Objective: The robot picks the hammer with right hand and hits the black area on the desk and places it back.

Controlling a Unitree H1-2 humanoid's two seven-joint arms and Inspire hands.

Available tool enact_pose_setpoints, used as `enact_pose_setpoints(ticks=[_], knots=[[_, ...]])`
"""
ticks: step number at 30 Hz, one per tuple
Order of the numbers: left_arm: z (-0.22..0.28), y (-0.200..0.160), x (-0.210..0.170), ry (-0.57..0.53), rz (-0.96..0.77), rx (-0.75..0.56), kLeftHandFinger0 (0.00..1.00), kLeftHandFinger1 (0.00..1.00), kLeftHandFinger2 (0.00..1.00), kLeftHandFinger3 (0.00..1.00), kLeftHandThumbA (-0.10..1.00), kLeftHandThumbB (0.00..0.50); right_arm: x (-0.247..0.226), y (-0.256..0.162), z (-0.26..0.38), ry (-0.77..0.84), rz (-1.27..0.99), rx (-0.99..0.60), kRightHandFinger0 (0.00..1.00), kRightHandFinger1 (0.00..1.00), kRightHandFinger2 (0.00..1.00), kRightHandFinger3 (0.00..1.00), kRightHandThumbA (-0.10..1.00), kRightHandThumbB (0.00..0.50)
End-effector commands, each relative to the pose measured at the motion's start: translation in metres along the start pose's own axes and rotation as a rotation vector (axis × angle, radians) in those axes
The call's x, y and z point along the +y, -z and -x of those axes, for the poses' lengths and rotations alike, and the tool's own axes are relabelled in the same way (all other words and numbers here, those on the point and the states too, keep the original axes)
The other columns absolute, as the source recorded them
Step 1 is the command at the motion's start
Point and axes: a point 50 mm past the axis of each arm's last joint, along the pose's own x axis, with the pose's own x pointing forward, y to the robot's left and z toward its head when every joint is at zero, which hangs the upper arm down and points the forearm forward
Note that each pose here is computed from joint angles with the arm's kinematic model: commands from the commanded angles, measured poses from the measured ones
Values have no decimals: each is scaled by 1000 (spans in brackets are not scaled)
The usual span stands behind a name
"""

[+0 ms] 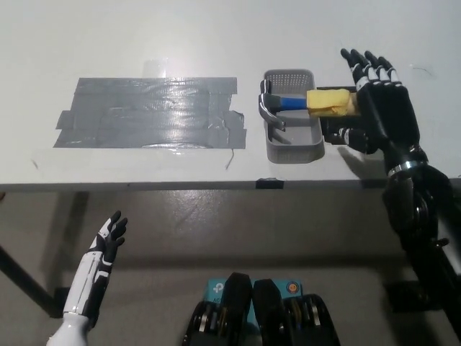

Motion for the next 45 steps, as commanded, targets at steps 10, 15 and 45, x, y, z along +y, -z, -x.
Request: enact_pose_setpoints(ticks=[10,15,45], knots=[[-8,-13,2,22,0,-81,1000,1000,1000,1000,1000,113,-17,-10,-31,73,60,-8,1000,1000,1000,1000,944,334],[-7,-13,2,23,-7,-84,1000,1000,1000,1000,1000,111,-19,-14,-38,71,62,-12,1000,1000,1000,1000,969,338],[-17,-20,3,49,-3,-107,953,1000,1000,1000,1000,105,-13,-5,-67,12,91,18,1000,1000,1000,1000,954,334]])
